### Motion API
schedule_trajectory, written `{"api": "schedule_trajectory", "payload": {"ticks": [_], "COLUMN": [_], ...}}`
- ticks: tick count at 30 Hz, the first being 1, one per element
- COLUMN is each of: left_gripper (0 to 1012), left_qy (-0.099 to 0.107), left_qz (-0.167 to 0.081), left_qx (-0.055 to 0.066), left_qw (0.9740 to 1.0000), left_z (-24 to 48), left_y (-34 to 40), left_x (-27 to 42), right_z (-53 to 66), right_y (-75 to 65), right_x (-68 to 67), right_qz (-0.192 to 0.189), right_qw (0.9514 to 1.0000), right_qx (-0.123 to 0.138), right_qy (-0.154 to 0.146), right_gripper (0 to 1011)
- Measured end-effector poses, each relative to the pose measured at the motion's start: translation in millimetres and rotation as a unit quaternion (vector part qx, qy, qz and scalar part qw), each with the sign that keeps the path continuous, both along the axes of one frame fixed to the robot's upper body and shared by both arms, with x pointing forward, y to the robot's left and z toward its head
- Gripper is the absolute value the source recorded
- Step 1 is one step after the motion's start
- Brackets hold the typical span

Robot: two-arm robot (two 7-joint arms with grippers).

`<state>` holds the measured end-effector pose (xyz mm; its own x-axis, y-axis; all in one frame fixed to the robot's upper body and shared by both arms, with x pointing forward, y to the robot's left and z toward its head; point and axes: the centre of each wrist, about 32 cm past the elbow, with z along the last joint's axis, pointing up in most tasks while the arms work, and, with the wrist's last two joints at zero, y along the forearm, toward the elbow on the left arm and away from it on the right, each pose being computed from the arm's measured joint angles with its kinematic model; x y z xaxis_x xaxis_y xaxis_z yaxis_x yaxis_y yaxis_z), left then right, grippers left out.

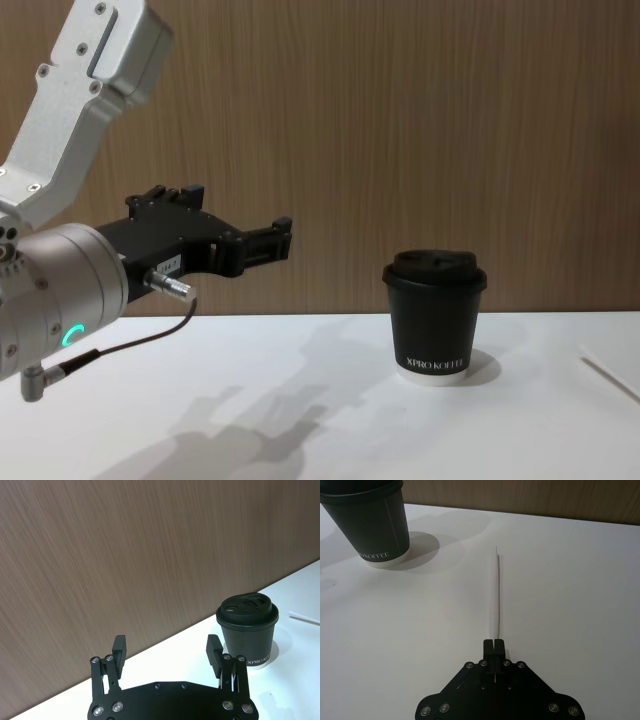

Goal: Pick up the straw with one hand, pass it to the other hand, and insert it into the cup.

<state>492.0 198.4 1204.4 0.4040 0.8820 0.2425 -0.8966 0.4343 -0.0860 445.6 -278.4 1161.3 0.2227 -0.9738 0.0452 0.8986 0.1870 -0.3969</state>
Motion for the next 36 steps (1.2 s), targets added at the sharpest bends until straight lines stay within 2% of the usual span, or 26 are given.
{"api": "schedule_trajectory", "payload": {"ticks": [9, 15, 25, 36], "left_gripper": [1003, 1003, 1003, 1003], "left_qy": [0.0, 0.0, 0.0, 0.0], "left_qz": [0.0, 0.0, 0.0, 0.0], "left_qx": [0.0, 0.0, 0.0, 0.0], "left_qw": [1.0, 1.0, 1.0, 1.0], "left_z": [0.0, 0.0, 0.0, 0.0], "left_y": [0.0, 0.0, 0.0, 0.0], "left_x": [0.0, 0.0, 0.0, 0.0], "right_z": [0.0, 1.0, 13.4, 27.7], "right_y": [0.3, -1.3, -12.7, -25.7], "right_x": [1.4, 9.7, 30.5, 42.0], "right_qz": [-0.001, 0.002, 0.037, 0.074], "right_qw": [1.0, 0.9998, 0.9969, 0.9914], "right_qx": [0.001, 0.006, 0.024, 0.029], "right_qy": [-0.001, -0.019, -0.064, -0.104], "right_gripper": [0, 0, 0, 0]}}
